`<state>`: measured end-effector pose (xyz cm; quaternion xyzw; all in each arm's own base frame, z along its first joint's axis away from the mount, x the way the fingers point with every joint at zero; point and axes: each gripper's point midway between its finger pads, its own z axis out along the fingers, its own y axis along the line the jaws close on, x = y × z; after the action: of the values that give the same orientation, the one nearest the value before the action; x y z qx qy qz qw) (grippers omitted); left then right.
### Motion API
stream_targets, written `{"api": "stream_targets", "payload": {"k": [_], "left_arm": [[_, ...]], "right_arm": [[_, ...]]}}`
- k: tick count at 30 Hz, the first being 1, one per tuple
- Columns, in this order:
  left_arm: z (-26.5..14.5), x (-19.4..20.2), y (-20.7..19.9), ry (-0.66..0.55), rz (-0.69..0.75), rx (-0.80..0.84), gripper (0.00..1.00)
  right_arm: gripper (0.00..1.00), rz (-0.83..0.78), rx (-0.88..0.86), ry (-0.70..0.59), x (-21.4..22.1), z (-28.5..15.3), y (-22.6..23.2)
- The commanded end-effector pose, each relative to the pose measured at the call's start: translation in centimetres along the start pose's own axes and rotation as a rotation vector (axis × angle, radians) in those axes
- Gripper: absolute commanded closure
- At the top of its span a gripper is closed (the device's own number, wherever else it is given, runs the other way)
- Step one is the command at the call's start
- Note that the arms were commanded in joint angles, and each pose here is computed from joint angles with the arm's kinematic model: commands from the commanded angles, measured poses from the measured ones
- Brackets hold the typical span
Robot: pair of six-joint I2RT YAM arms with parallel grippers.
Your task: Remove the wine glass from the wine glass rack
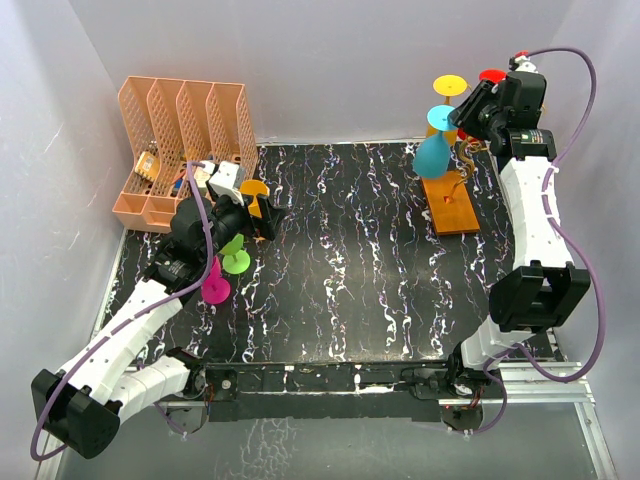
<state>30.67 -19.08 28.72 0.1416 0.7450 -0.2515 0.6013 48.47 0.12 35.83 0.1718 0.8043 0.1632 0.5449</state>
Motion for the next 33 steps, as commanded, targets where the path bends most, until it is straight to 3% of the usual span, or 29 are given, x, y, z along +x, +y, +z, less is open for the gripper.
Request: {"api": "stream_targets", "payload": {"k": [1, 13, 24, 33], "left_arm": [[0.0, -0.6, -0.5, -0.023, 0.010, 0.021, 0.03], [0.3, -0.4, -0.5, -0.013, 0.003, 0.024, 0.03], [0.2, -0.5, -0.5, -0.016, 0.005, 0.023, 0.03], [0.1, -0.6, -0.5, -0.020, 0.004, 0.020, 0.03]], "right_arm": [[0.71, 0.021, -0.017, -0.047, -1.8, -0.2, 0.8], [0.92, 0.165, -0.025, -0.086, -2.9, -1.3, 1.4], [0.92, 0.450, -0.199, -0.098, -4.2, -2.9, 2.2], [0.92, 0.490, -0.346, -0.116, -5.0, -4.4, 4.0]]}}
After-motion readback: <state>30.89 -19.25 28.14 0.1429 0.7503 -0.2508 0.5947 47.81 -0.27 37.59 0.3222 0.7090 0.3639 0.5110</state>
